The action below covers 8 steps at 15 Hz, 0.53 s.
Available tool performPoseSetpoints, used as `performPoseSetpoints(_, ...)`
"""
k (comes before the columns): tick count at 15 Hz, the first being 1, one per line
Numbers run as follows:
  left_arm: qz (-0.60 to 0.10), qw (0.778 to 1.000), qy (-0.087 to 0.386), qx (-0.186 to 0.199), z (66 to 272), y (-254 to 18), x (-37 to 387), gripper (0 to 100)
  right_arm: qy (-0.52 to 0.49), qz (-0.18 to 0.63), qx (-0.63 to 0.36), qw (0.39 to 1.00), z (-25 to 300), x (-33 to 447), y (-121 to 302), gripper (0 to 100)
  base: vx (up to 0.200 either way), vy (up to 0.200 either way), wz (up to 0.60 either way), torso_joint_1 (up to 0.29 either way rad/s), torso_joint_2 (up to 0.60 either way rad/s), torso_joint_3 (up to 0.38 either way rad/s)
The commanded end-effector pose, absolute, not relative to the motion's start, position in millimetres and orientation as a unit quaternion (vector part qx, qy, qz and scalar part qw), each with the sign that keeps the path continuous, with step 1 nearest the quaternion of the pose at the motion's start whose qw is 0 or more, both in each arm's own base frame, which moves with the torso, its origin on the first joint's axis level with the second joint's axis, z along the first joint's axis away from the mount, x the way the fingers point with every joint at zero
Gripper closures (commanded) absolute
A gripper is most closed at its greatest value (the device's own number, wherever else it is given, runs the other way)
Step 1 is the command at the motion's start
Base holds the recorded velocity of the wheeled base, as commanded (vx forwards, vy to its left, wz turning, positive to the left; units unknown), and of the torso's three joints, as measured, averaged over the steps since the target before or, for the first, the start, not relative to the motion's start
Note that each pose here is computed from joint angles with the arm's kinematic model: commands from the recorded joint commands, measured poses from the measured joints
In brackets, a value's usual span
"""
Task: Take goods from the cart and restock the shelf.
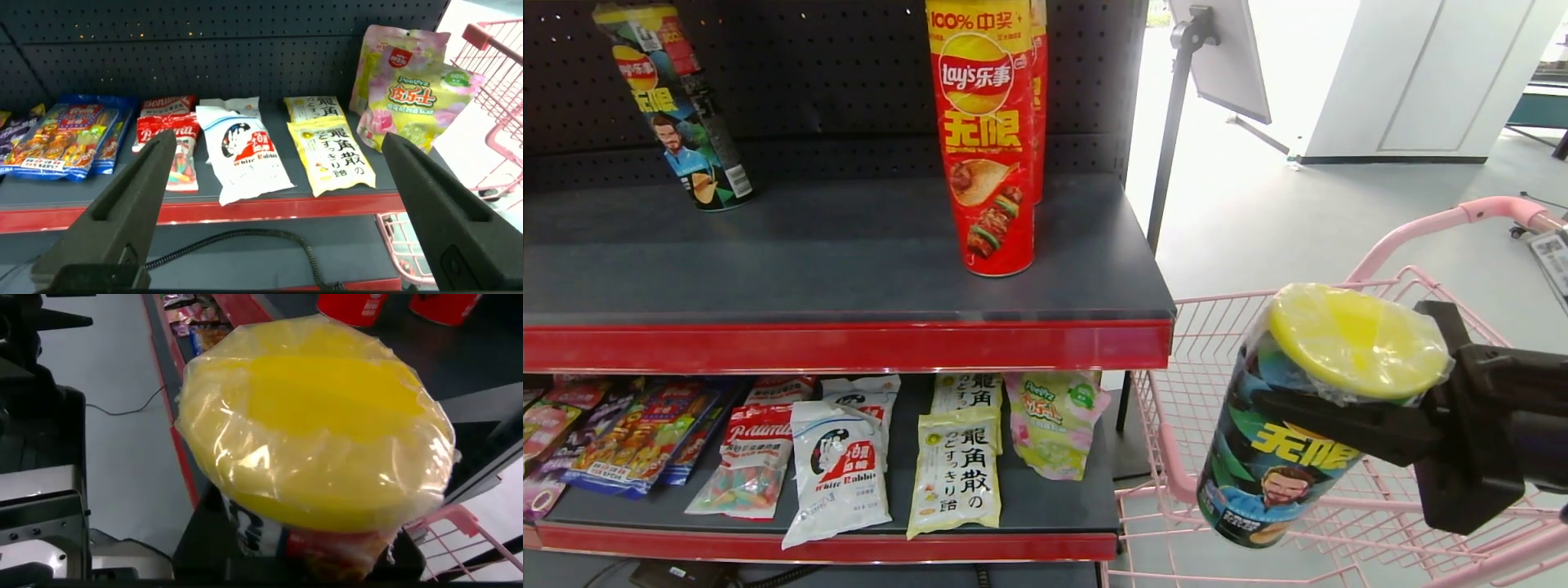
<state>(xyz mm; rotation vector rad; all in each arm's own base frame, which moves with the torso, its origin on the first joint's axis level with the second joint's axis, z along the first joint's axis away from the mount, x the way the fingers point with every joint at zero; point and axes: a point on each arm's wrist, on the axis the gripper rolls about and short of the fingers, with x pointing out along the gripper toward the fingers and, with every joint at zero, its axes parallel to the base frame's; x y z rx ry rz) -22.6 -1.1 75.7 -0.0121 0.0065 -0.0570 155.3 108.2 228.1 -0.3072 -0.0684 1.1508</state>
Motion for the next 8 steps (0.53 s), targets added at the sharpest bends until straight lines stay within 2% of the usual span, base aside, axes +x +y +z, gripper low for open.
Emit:
performPoseSetpoints(1,-0.028,1.000,0.004,-0.006,76,-1,-22,0,-0.026,0.545,-0.146,0.825,225,158,112,100,0.000,0.000,0.00,0.000,0.00,0.000)
performPoseSetpoints(5,-0.029,1.000,0.004,-0.006,76,-1,-22,0,-0.016,0.563,-0.145,0.813,218,151,118,100,0.000,0.000,0.00,0.000,0.00,0.000)
performPoseSetpoints(8,-0.028,1.000,0.004,-0.006,76,-1,-22,0,-0.025,0.568,-0.148,0.809,225,159,129,100,0.000,0.000,0.00,0.000,0.00,0.000)
